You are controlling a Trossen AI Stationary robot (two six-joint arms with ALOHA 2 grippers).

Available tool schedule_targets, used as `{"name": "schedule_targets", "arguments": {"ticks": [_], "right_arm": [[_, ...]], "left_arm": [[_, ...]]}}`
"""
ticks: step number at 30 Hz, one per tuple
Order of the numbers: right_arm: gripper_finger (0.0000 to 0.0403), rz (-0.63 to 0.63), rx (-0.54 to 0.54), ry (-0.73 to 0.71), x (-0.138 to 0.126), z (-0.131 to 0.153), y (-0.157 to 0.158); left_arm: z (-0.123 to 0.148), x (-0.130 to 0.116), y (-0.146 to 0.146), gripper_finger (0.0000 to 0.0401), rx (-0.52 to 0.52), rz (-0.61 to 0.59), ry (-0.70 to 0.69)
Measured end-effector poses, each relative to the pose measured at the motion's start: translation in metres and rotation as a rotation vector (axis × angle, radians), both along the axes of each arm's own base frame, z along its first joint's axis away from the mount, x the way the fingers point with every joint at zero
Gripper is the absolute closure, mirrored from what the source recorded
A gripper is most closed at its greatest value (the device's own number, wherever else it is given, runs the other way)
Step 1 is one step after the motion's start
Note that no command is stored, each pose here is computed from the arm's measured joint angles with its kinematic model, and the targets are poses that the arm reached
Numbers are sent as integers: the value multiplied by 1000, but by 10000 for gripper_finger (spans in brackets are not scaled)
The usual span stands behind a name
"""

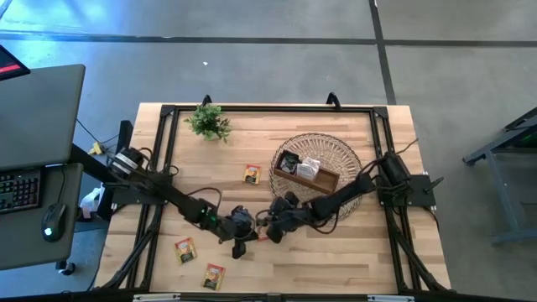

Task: Pick & Place Tea
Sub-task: Put the orange tea bag into the right section of the wooden organizer

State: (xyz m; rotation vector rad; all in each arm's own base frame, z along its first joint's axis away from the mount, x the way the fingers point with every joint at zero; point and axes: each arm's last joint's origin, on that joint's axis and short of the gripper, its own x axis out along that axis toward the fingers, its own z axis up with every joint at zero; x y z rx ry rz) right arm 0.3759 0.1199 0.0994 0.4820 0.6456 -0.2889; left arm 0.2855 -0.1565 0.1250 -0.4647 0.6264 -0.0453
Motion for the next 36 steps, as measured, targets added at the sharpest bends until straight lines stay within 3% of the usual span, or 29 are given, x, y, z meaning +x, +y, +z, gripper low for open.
{"name": "schedule_targets", "arguments": {"ticks": [7, 20, 24, 30, 36], "right_arm": [[297, 6, 48, 2, 0, 0, 1], [299, 63, 78, 13, -4, 0, 14], [322, 63, 74, 15, -4, 0, 14], [394, 102, 15, 22, -4, 0, 14], [394, 116, -55, 109, -16, 18, 10]], "left_arm": [[-20, 0, 0, 357, 2, 30, 66], [-26, 10, 19, 357, -22, 94, 96], [-27, 10, 19, 358, -17, 98, 98], [-27, 10, 19, 357, -5, 113, 95], [-28, 10, 21, 357, 12, 136, 90]]}}
